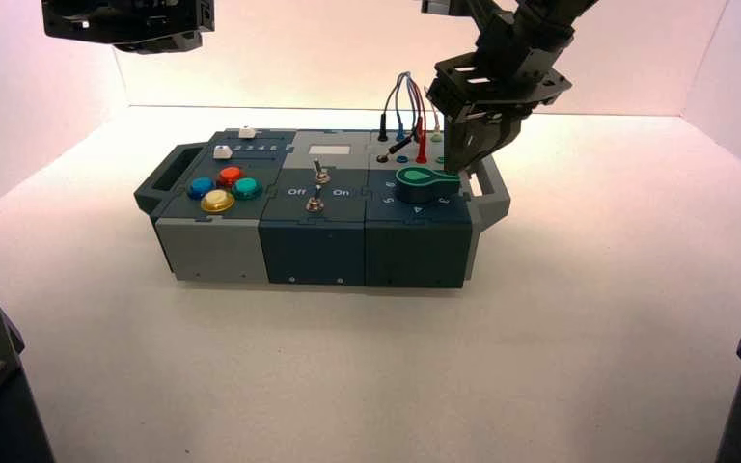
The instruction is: Turn the knob to position 3.
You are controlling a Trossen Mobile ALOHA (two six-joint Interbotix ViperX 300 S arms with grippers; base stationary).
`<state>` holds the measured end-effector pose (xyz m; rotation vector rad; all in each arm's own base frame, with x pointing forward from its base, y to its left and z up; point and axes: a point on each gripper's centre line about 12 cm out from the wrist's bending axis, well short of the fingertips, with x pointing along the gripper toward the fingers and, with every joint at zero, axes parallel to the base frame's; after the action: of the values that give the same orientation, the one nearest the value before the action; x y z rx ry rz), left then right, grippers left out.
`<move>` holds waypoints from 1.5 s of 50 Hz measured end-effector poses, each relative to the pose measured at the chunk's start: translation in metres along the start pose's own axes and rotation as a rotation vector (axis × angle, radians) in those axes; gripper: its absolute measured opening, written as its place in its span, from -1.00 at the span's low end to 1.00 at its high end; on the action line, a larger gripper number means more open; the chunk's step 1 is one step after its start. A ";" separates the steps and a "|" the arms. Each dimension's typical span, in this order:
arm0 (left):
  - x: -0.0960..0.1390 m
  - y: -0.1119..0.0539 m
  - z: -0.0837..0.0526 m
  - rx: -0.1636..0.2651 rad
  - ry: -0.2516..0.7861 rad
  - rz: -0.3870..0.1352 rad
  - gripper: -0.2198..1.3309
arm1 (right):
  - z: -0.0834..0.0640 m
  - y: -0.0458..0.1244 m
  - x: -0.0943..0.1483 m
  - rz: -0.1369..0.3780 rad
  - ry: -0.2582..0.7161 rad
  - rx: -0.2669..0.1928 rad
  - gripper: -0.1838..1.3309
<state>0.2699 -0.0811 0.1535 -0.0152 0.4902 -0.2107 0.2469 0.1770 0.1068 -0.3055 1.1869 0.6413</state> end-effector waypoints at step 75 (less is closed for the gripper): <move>0.004 0.000 -0.003 0.001 0.015 0.001 -0.93 | -0.002 0.004 -0.003 0.016 0.018 0.009 -0.95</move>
<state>0.2719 -0.0819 0.1495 -0.0121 0.5052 -0.2098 0.2419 0.1782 0.1092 -0.2951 1.2102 0.6482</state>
